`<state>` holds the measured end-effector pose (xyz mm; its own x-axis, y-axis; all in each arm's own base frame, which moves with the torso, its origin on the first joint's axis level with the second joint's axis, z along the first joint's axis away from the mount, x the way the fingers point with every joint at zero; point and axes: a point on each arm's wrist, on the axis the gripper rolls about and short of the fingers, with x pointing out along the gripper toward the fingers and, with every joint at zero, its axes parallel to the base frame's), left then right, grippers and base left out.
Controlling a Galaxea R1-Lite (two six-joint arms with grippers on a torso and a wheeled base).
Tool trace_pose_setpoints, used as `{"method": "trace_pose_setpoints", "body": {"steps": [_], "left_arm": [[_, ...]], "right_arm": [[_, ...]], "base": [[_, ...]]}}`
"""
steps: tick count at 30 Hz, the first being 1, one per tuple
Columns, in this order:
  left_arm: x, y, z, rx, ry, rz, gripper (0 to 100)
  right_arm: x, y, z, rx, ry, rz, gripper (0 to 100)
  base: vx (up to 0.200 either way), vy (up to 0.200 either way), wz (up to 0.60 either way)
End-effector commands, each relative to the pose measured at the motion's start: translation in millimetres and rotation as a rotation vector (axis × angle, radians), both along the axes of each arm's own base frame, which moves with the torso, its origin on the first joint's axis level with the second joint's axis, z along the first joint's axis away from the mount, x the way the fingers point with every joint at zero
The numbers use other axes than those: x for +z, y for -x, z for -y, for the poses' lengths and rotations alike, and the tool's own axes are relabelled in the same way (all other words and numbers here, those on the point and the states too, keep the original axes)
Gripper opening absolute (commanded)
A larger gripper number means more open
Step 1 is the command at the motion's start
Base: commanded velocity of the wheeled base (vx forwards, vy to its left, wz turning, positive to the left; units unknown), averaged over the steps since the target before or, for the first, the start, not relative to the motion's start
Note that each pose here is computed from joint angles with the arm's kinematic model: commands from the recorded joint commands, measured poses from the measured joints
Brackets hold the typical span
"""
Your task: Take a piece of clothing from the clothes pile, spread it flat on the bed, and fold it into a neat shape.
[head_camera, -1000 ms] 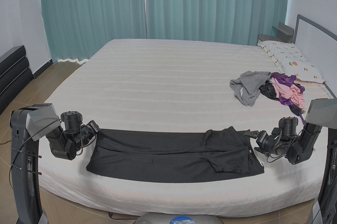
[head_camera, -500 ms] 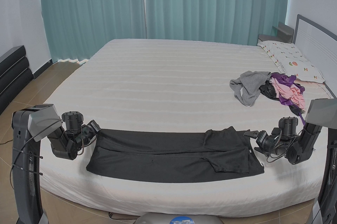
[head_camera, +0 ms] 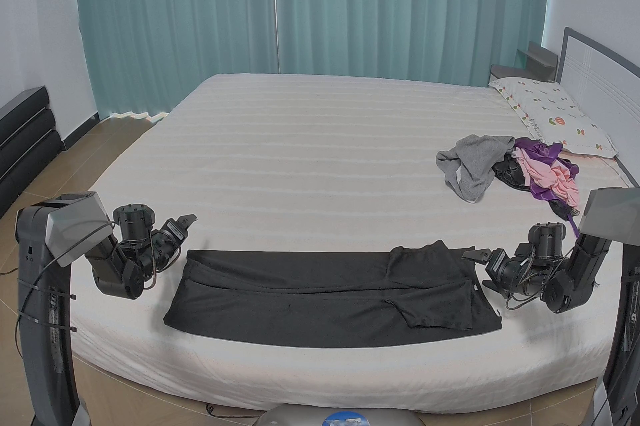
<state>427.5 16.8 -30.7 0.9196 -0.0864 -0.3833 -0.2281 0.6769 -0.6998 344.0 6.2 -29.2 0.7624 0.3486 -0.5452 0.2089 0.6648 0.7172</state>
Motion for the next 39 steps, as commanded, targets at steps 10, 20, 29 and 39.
{"method": "trace_pose_setpoints", "body": {"steps": [10, 20, 29, 39], "left_arm": [[35.8, 27.9, 43.3, -0.090, 0.066, -0.004, 100], [19.5, 42.6, 52.0, -0.116, 0.061, -0.099, 100], [17.1, 78.6, 49.5, -0.132, 0.026, -0.169, 100], [31.2, 87.5, 44.1, -0.102, -0.032, -0.147, 100]], "right_arm": [[-0.7, 0.4, -0.7, 0.002, 0.000, -0.002, 100], [-0.9, 1.0, -0.7, 0.002, 0.000, -0.002, 100], [-1.1, 2.6, 0.8, -0.001, -0.001, -0.006, 100], [-1.0, 3.3, 0.8, -0.002, -0.002, -0.008, 100]], "base": [[0.000, 0.000, 0.00], [0.000, 0.000, 0.00], [0.000, 0.000, 0.00], [0.000, 0.000, 0.00]]}}
